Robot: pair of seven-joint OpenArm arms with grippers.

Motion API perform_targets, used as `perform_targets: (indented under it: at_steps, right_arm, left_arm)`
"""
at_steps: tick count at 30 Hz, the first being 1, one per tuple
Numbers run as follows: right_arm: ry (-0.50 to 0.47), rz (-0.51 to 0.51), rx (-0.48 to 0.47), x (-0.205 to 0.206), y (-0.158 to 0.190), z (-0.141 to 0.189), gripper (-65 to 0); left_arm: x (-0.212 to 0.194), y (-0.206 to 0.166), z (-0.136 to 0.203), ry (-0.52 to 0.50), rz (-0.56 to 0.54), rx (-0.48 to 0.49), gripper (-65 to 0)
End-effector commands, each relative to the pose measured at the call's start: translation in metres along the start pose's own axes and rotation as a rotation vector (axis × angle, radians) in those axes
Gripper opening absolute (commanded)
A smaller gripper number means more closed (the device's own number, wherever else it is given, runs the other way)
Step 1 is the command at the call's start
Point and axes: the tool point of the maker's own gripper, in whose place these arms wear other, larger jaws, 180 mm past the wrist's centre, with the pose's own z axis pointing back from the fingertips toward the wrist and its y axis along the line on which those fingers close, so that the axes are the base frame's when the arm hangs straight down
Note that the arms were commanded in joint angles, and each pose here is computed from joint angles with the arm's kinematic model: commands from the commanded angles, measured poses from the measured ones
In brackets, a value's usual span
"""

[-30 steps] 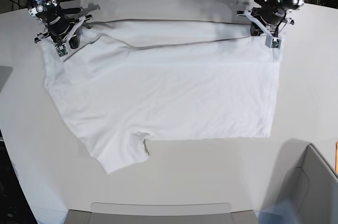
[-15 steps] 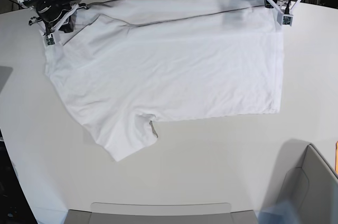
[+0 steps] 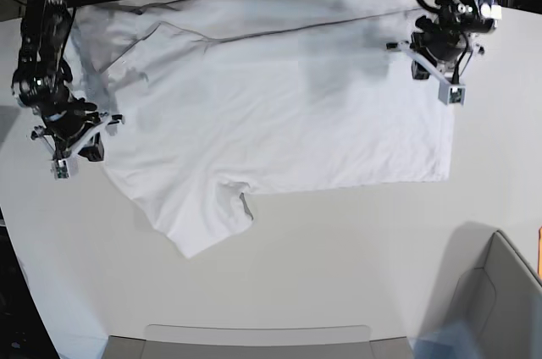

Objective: Fold the T-shirt properly
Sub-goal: 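Release the edge and move both grippers to the shirt's hem side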

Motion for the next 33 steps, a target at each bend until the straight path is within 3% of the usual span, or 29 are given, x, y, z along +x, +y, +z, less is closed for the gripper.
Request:
perform_targets:
  at_steps: [1,5,9,13,15,19,21,28,33]
  right_arm:
    - [-0.027,0.007,0.001,0.014,-0.004,-0.007,-65.0]
    - [0.090,0.084,-0.006,-0.010,0.006,-0.043,-65.0]
    - [0.180,0.154,-0.047,-0.042,0.013,-0.053,-65.0]
    - [0.252,0.232,-0.064,-0.077,0.026,-0.027,-65.0]
    - [0.240,0.212,-0.072,-0.082,0.033,-0.009,-65.0]
    - [0.110,0.141,-0.131,-0.049,0.027,0.016,-64.9]
    - [0.054,0.130,-0.160,-0.028,0.017,0.022,-61.9]
    - [-0.108,0.147,-0.214,0.058,-0.007,0.017,-37.9]
    - [-0.065,0.180,-0.197,0.091,-0.027,-0.029,-35.7]
  left_arm:
    - [0.015,0.000,0.002,-0.036,-0.013,0.003,-65.0]
    - [0.028,0.004,-0.004,-0.055,0.005,0.007,-65.0]
    - [0.028,0.003,-0.005,-0.054,0.002,0.006,-65.0]
    - [0.027,0.004,-0.005,-0.050,0.002,0.007,-65.0]
    - [0.032,0.007,-0.004,-0.059,-0.007,0.014,-65.0]
    - [0.048,0.009,-0.003,-0.084,-0.032,0.019,-65.0]
    - [0.054,0.009,-0.003,-0.099,-0.033,0.018,-65.0]
    - [0.065,0.009,-0.002,-0.123,-0.034,0.017,-65.0]
    - [0.062,0.004,-0.004,-0.121,-0.016,0.006,-65.0]
